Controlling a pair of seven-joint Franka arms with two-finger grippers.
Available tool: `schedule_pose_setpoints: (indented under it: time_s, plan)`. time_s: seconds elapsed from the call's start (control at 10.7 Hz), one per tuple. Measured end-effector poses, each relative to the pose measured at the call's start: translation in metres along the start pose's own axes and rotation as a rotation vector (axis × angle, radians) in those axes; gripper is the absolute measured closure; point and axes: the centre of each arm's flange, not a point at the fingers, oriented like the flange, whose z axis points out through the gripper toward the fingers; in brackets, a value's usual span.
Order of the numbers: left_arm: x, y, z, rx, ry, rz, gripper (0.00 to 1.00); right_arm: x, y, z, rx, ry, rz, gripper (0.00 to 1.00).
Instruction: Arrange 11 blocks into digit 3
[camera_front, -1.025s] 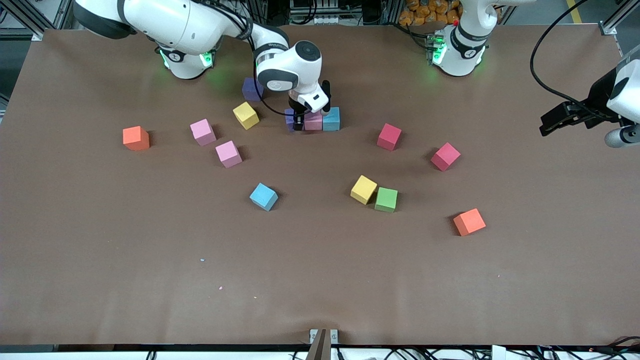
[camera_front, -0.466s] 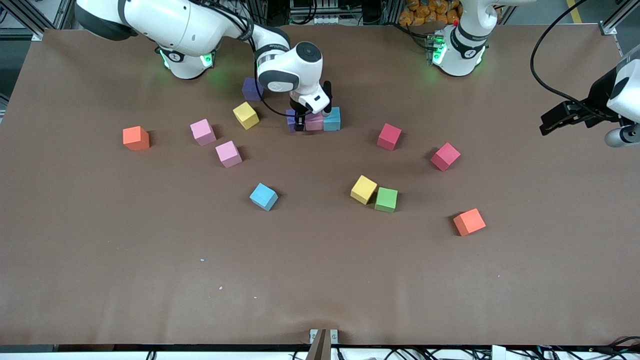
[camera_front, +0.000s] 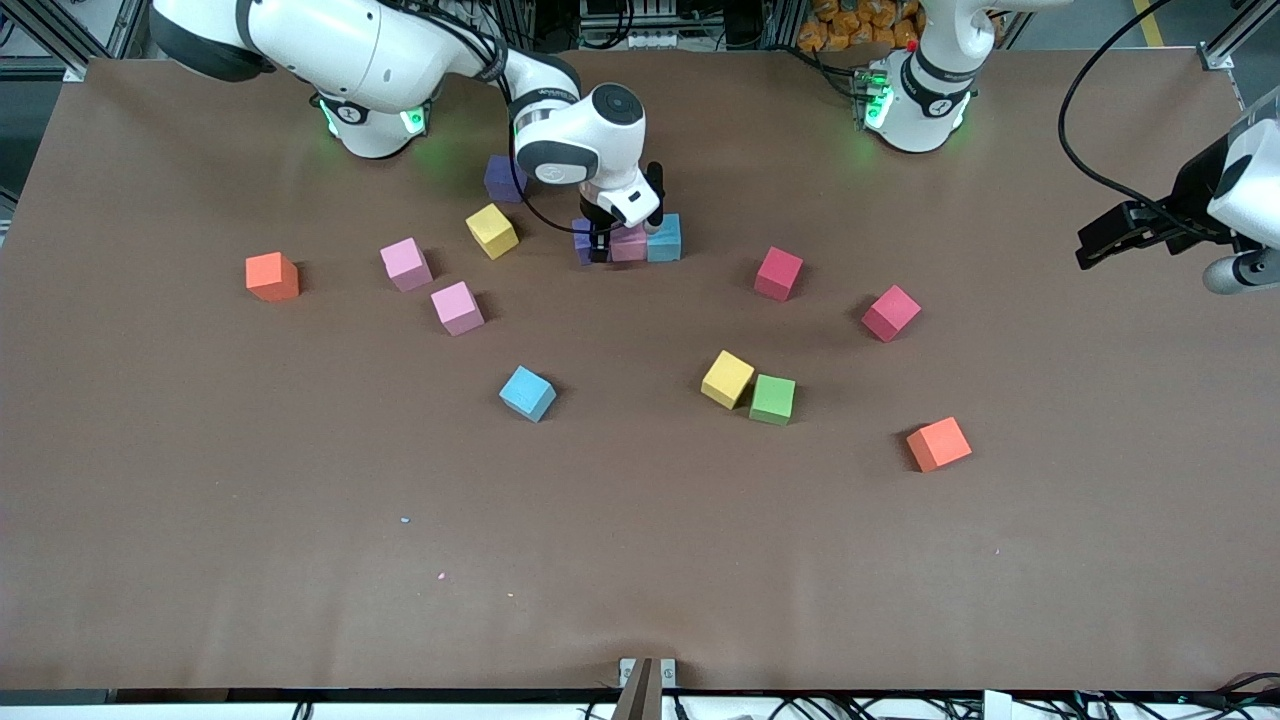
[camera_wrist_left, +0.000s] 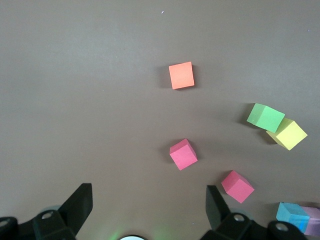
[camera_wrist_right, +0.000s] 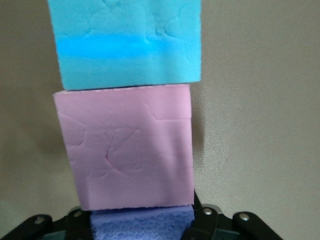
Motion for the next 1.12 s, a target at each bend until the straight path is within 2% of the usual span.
schedule_pose_setpoints:
  time_s: [0.19, 0.28, 0.47, 0.65, 0.84, 1.12]
  plan:
    - [0.000, 0.000, 0.001, 0.000, -0.001, 0.000, 0.00, 0.000, 0.001, 0.000, 0.000, 0.000, 0.003, 0.06]
    - [0.000, 0.000, 0.001, 0.000, -0.002, 0.000, 0.00, 0.000, 0.001, 0.000, 0.000, 0.001, 0.004, 0.00]
    - [0.000, 0.000, 0.001, 0.001, -0.002, 0.000, 0.00, 0.000, 0.003, -0.001, -0.003, -0.003, 0.006, 0.00]
    - [0.000, 0.000, 0.001, 0.001, -0.002, 0.000, 0.00, 0.001, 0.000, -0.009, -0.007, -0.029, 0.001, 0.00]
    - [0.000, 0.000, 0.001, 0.001, -0.002, 0.000, 0.00, 0.005, -0.012, -0.031, 0.018, -0.053, 0.002, 0.00]
    - [0.000, -0.001, 0.002, 0.001, -0.004, -0.001, 0.00, 0.006, -0.010, -0.084, 0.039, -0.126, 0.035, 0.00]
